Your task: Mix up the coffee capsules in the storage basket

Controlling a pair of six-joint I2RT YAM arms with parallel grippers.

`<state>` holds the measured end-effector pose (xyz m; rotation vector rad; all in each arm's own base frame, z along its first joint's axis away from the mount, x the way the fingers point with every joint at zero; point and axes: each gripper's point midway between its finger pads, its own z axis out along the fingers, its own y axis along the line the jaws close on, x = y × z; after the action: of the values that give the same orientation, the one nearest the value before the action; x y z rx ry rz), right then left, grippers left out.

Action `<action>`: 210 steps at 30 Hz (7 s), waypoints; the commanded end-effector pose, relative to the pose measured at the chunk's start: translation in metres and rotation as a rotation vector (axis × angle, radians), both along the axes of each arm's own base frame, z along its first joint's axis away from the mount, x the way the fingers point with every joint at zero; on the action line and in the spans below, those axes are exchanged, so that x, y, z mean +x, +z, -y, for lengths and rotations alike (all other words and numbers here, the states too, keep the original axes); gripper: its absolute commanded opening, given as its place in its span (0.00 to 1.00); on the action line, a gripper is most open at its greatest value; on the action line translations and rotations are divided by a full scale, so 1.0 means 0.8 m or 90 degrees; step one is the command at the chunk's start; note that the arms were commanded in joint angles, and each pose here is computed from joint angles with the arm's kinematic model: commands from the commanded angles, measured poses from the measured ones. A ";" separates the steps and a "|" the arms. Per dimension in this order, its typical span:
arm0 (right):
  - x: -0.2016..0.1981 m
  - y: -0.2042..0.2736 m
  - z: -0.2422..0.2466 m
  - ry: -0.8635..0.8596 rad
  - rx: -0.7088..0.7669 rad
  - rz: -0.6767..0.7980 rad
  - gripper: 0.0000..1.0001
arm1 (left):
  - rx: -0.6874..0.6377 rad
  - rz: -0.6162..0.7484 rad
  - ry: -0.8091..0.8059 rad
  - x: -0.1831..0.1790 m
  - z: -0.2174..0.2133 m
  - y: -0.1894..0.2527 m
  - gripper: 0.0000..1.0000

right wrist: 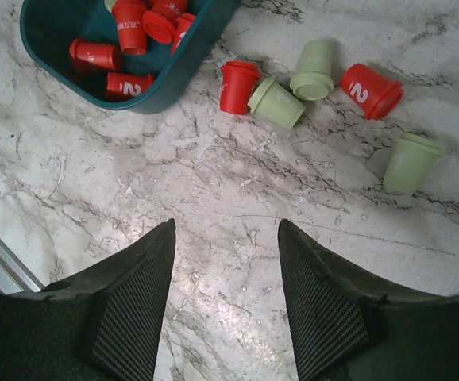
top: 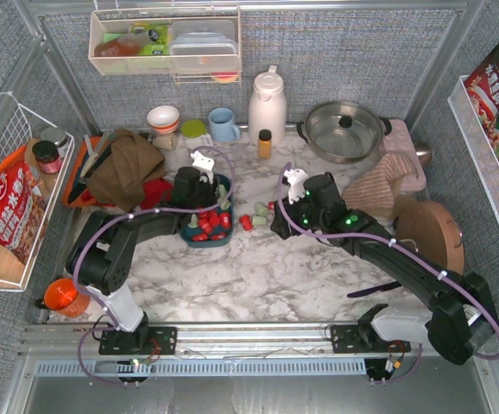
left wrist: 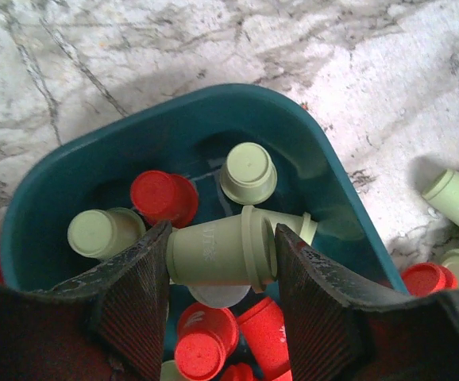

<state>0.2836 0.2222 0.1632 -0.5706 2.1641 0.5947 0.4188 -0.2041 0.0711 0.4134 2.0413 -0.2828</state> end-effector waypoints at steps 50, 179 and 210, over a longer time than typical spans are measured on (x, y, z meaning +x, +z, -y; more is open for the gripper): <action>0.125 -0.129 -0.054 -0.213 0.011 -0.089 0.61 | -0.106 0.115 -0.093 -0.120 0.029 0.119 0.84; 0.144 -0.148 0.085 -0.301 -0.208 -0.045 0.63 | -0.167 0.033 0.216 -0.137 -0.026 0.053 0.99; 0.113 -0.123 0.072 -0.250 -0.143 -0.065 0.21 | -0.225 0.098 -0.015 -0.159 0.046 0.092 0.99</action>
<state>0.3869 0.1571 0.0522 -0.2250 2.3823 0.0826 0.2953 -0.2137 0.1196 0.0780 1.9187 -0.4849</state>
